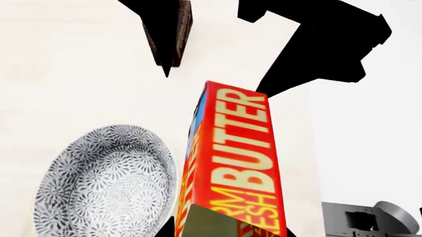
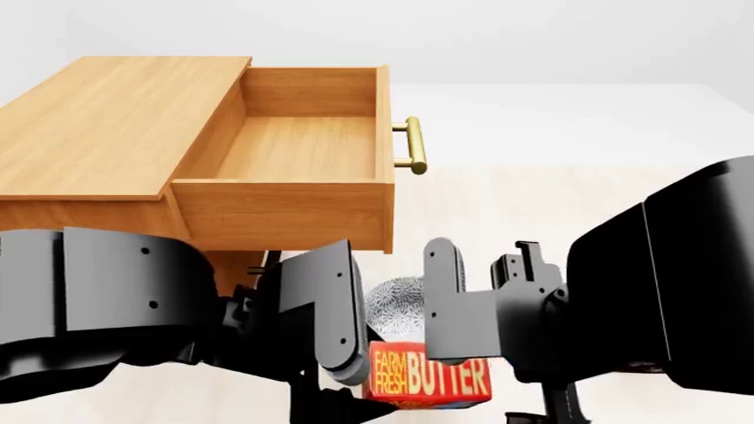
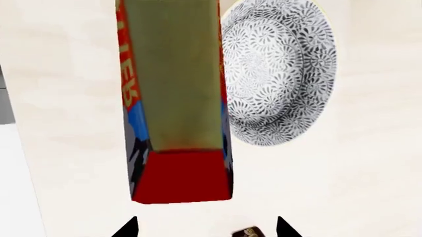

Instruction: Put the butter at the back in the top drawer of the cabinet and close it.

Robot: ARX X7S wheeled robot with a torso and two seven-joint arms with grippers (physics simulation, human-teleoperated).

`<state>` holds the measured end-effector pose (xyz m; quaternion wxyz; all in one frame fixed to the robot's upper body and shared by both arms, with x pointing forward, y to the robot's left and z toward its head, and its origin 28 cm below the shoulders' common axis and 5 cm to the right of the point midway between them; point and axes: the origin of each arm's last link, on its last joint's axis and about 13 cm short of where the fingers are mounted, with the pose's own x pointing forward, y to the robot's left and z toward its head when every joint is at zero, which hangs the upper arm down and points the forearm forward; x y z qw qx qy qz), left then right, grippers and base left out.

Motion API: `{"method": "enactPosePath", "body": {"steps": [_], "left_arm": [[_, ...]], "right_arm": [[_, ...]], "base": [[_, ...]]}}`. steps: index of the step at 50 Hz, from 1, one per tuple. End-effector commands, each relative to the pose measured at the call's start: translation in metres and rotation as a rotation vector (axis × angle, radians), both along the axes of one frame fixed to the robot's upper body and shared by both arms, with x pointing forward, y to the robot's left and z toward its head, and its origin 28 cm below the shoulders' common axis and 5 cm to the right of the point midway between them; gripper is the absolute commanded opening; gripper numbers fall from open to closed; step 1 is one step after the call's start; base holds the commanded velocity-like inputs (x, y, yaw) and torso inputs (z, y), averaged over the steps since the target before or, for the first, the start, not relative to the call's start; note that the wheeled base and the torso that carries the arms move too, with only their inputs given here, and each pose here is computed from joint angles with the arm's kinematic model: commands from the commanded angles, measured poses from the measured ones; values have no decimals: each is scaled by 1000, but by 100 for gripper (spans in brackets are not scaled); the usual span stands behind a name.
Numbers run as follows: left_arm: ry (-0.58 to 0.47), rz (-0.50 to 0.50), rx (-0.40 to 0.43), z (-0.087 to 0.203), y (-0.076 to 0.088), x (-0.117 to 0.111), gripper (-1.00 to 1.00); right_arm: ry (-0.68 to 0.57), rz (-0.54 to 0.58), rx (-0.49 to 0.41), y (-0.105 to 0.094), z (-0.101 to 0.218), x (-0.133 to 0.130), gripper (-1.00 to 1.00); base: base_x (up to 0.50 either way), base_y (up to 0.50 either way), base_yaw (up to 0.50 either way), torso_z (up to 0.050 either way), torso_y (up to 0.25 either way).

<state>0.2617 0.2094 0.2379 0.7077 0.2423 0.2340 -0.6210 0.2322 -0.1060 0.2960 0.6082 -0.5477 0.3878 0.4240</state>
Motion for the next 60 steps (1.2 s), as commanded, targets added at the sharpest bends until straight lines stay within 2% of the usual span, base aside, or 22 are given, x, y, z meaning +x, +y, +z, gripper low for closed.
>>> {"method": "enactPosePath", "body": {"steps": [1,6,12,16,22,33,37,41,49,60], "left_arm": [[-19,29,-34,10,9,-2,-100],[-27,43,-41,12,14,-5,-100],[-34,51,-50,16,20,-12,-100],[-48,68,-85,21,25,-18,-100],[-72,94,-137,29,32,-28,-100],[-103,152,-203,33,41,-38,-100],[-118,195,-251,39,43,-40,-100],[-133,220,-294,47,45,-43,-100],[-146,314,-384,62,45,-43,-100],[-172,459,-461,91,43,-43,-100]], "right_arm": [[-2,-49,38,-15,-4,1,100],[-60,-97,108,-23,-4,1,100],[-171,-174,241,-30,-4,-3,100],[-254,-239,332,-37,-9,-6,100],[-343,-342,533,-49,-14,-8,100],[-623,-589,753,-55,-26,-18,100],[-703,-618,893,-58,-33,-29,100],[-796,-660,993,-62,-42,-34,100],[-945,-716,1101,-62,-55,-53,100],[-1029,-754,1172,-61,-82,-67,100]], "base": [[0,0,0,0,0],[0,0,0,0,2],[0,0,0,0,0],[0,0,0,0,0],[0,0,0,2,2],[0,0,0,0,1],[0,0,0,0,0],[0,0,0,3,3],[0,0,0,0,0],[0,0,0,0,1]]}}
